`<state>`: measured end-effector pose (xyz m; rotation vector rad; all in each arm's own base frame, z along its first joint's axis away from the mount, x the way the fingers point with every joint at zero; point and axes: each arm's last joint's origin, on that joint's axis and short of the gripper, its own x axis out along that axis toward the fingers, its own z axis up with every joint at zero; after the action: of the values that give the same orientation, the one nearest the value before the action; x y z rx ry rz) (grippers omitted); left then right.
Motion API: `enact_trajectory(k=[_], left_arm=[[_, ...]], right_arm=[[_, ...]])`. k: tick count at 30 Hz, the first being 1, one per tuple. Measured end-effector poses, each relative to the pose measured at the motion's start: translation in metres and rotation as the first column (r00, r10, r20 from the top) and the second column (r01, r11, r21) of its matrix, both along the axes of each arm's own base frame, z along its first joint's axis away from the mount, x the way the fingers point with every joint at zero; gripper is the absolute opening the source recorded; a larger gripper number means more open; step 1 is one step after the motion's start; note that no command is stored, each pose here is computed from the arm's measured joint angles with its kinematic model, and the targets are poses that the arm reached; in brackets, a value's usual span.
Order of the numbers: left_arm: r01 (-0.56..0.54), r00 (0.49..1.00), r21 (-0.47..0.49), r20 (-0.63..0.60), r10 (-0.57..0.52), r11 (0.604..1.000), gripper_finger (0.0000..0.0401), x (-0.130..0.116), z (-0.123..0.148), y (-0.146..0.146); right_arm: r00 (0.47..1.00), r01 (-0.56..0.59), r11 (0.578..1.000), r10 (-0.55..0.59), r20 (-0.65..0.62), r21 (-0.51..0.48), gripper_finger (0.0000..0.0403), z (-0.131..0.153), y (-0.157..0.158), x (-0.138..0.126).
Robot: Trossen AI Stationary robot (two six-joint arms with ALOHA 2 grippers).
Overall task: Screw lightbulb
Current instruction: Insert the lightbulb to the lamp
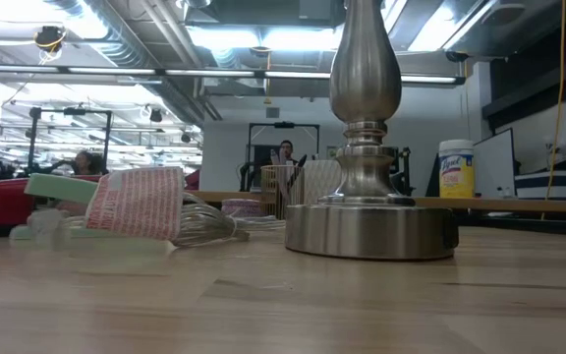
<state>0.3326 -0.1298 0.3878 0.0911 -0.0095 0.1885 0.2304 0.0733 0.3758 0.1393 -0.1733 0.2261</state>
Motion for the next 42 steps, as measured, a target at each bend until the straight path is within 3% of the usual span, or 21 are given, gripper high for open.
enact_trajectory(k=[13, 27, 33, 42], left_arm=[[-0.053, 0.998, 0.021, -0.027, 0.054, 0.998, 0.0003, 0.0, -0.002, 0.003], [-0.005, 0.999, 0.051, -0.037, 0.007, 0.999, 0.0003, -0.007, -0.001, -0.01], [0.011, 1.0, 0.043, 0.004, -0.011, 0.999, 0.0003, -0.011, 0.006, -0.012], [0.012, 1.0, 0.036, 0.011, -0.012, 0.999, 0.0003, -0.011, 0.007, -0.011]], right_arm=[[0.996, -0.083, 0.996, 0.084, -0.03, 0.03, 0.0014, -0.003, 0.003, 0.001], [0.991, -0.13, 0.991, 0.129, 0.044, 0.034, 0.0014, 0.01, 0.0, -0.013], [0.993, -0.074, 0.997, 0.073, 0.089, 0.003, 0.0014, 0.017, -0.005, -0.022], [0.997, 0.075, 0.997, -0.075, 0.022, 0.01, 0.0014, 0.006, -0.005, -0.007]])
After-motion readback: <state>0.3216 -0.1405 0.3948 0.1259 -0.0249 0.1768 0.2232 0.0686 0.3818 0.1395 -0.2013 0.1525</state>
